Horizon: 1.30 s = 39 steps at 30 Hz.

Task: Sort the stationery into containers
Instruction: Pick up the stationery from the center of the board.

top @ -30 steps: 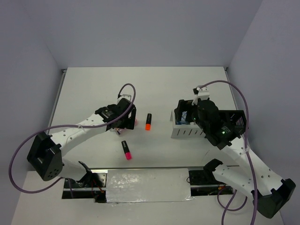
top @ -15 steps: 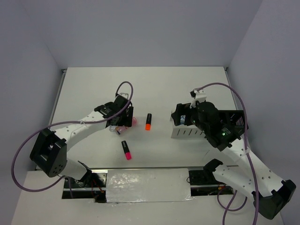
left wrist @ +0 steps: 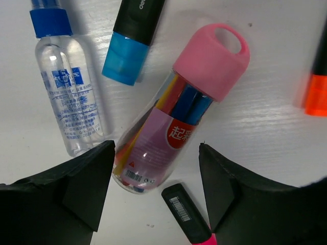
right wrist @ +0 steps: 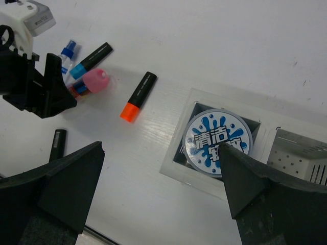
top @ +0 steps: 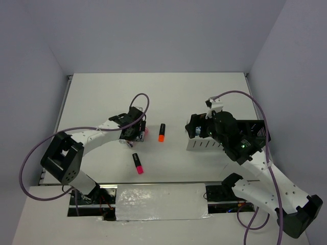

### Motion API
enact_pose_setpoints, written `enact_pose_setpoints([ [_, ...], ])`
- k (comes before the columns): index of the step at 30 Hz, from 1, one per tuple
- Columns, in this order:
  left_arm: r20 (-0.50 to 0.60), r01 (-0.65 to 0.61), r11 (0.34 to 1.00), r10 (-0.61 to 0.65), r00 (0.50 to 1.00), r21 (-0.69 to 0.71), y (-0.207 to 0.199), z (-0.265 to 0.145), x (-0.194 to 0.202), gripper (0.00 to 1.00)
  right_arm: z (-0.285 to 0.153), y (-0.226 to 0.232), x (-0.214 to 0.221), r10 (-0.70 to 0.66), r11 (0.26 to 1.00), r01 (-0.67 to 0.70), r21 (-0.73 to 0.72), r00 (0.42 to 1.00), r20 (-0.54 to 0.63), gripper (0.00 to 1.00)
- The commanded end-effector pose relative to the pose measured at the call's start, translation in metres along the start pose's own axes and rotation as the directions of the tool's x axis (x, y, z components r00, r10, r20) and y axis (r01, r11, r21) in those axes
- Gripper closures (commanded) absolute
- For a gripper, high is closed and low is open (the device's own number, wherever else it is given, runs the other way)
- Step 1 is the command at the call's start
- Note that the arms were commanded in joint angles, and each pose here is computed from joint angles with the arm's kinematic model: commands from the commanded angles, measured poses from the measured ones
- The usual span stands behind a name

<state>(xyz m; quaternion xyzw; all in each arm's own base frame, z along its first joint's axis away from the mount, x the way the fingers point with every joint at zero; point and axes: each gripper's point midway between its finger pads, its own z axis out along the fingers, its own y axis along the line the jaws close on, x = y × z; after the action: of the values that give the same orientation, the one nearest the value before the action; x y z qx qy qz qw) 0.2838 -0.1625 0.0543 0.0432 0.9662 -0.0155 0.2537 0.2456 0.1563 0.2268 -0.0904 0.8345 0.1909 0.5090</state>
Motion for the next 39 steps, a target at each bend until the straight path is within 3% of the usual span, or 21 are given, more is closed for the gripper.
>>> enact_pose_setpoints([
  [1,-0.033,-0.013,1.000,0.012,0.999,-0.009,-0.001,0.009,0.005,0.22,-0.001,0.006,-0.008,-0.012,1.000,0.012,-0.018,1.000,0.025,0.00],
  [8,-0.055,-0.022,1.000,0.022,0.998,0.013,-0.006,0.013,0.008,0.26,0.000,0.007,-0.007,-0.017,1.000,0.017,-0.013,1.000,0.013,0.00],
  [15,-0.046,-0.052,0.996,0.055,0.997,0.073,-0.023,0.009,0.009,0.40,0.002,0.009,-0.008,-0.010,1.000,0.010,-0.011,1.000,0.012,0.00],
  [19,-0.056,-0.062,0.994,0.067,0.996,0.085,-0.028,0.012,0.012,0.38,0.003,0.011,-0.008,0.007,1.000,-0.007,-0.021,1.000,0.012,0.00],
  [22,-0.063,-0.068,0.993,0.074,0.995,0.093,-0.031,0.014,0.014,0.30,0.004,0.013,-0.009,0.017,0.999,-0.016,-0.028,1.000,0.009,0.00],
  [27,-0.087,-0.073,0.993,0.081,0.993,0.098,-0.035,0.024,0.021,0.30,-0.001,0.020,-0.014,0.031,0.998,-0.029,-0.060,0.999,0.025,0.00],
  [28,-0.092,-0.071,0.992,0.081,0.993,0.101,-0.036,0.025,0.022,0.33,-0.002,0.021,-0.015,0.032,0.997,-0.030,-0.069,0.999,0.027,0.00],
  [29,-0.093,-0.076,0.991,0.086,0.992,0.106,-0.039,0.026,0.023,0.47,-0.005,0.023,-0.016,0.037,0.996,-0.034,-0.084,0.999,0.031,0.00],
  [30,-0.092,-0.070,0.992,0.080,0.993,0.105,-0.039,0.026,0.023,0.81,-0.006,0.025,-0.017,0.043,0.995,-0.040,-0.093,0.999,0.033,0.00],
  [32,-0.053,-0.063,0.991,0.070,0.996,0.116,-0.045,0.018,0.013,1.00,-0.011,0.032,-0.022,0.062,0.990,-0.055,-0.133,0.997,0.054,0.00],
  [34,-0.006,-0.065,0.987,0.067,0.998,0.148,-0.054,0.005,0.003,1.00,-0.013,0.037,-0.026,0.092,0.983,-0.078,-0.164,0.993,0.079,0.00],
  [39,0.263,-0.085,0.925,-0.017,0.965,0.370,-0.093,-0.071,-0.048,1.00,-0.024,0.038,-0.046,0.314,0.941,-0.279,-0.193,0.933,0.178,0.00],
])
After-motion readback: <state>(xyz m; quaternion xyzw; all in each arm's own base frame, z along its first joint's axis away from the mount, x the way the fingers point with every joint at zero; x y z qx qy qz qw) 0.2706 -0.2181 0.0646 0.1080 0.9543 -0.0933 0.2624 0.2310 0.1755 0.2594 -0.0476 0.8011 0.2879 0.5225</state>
